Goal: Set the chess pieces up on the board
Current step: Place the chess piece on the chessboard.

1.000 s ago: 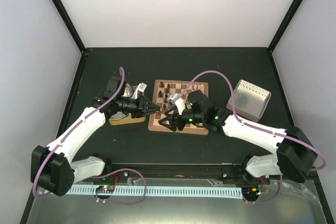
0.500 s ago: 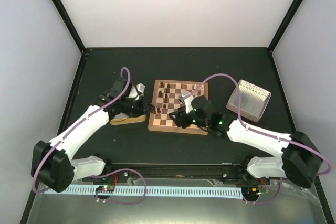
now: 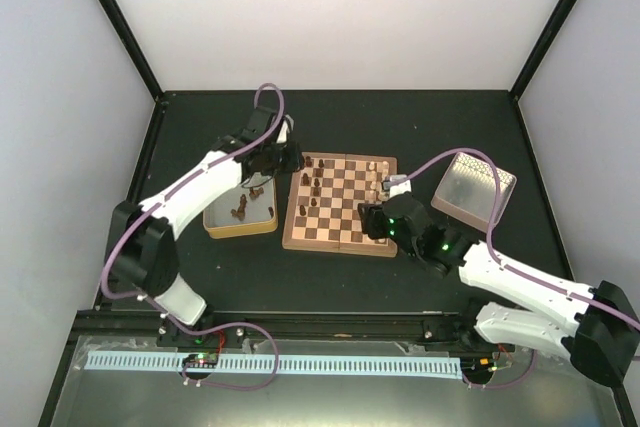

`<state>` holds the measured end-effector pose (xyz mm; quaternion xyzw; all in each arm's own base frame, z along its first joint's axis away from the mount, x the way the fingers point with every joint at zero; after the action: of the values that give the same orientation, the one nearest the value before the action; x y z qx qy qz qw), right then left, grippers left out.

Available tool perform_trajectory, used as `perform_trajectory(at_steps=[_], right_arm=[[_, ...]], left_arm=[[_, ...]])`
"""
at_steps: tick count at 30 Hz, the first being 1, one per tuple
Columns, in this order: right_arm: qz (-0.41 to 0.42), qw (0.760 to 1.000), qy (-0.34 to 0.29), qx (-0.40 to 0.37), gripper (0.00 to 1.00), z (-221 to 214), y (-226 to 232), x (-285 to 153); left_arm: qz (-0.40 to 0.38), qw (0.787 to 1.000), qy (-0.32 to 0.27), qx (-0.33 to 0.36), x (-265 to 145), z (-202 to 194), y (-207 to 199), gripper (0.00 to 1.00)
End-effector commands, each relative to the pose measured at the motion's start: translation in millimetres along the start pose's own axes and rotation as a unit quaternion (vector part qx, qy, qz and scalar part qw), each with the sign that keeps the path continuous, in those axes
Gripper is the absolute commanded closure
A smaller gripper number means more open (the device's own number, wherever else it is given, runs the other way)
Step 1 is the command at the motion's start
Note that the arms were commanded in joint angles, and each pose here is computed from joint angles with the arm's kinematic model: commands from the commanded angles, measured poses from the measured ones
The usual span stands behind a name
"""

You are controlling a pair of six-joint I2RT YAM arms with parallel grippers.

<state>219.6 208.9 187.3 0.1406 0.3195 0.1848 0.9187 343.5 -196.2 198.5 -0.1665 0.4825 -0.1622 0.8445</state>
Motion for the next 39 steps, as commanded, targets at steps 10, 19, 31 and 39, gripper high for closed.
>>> perform_trajectory(at_steps=[10,19,31,39], right_arm=[[-0.073,0.997,-0.001,0.019,0.35,-1.3,-27.9,-21.2],[-0.078,0.997,0.004,0.013,0.34,0.9,-26.3,-19.9],[-0.080,0.997,0.007,0.011,0.34,-0.3,-26.5,-18.6],[-0.081,0.997,0.011,0.008,0.33,-2.0,-26.2,-15.7]], left_arm=[[0.070,0.996,0.002,0.054,78.0,43.1,4.7,0.86],[0.083,0.995,0.022,0.049,102.1,35.1,14.7,0.86],[0.100,0.993,0.038,0.044,114.9,29.5,23.5,0.85],[0.124,0.990,0.055,0.039,126.0,33.9,27.4,0.84]])
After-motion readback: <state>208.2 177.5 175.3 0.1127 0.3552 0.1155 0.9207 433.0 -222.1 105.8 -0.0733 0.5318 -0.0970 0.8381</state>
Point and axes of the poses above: each gripper's point midway between its finger pads, its own x axis out along the fingers, its own y axis along the line the jaws close on, z = x × y, the point moved 4 cm from there along -x, back along the fingers, and after that the axes turned 3 degrees about x, right-handed, at the moved point
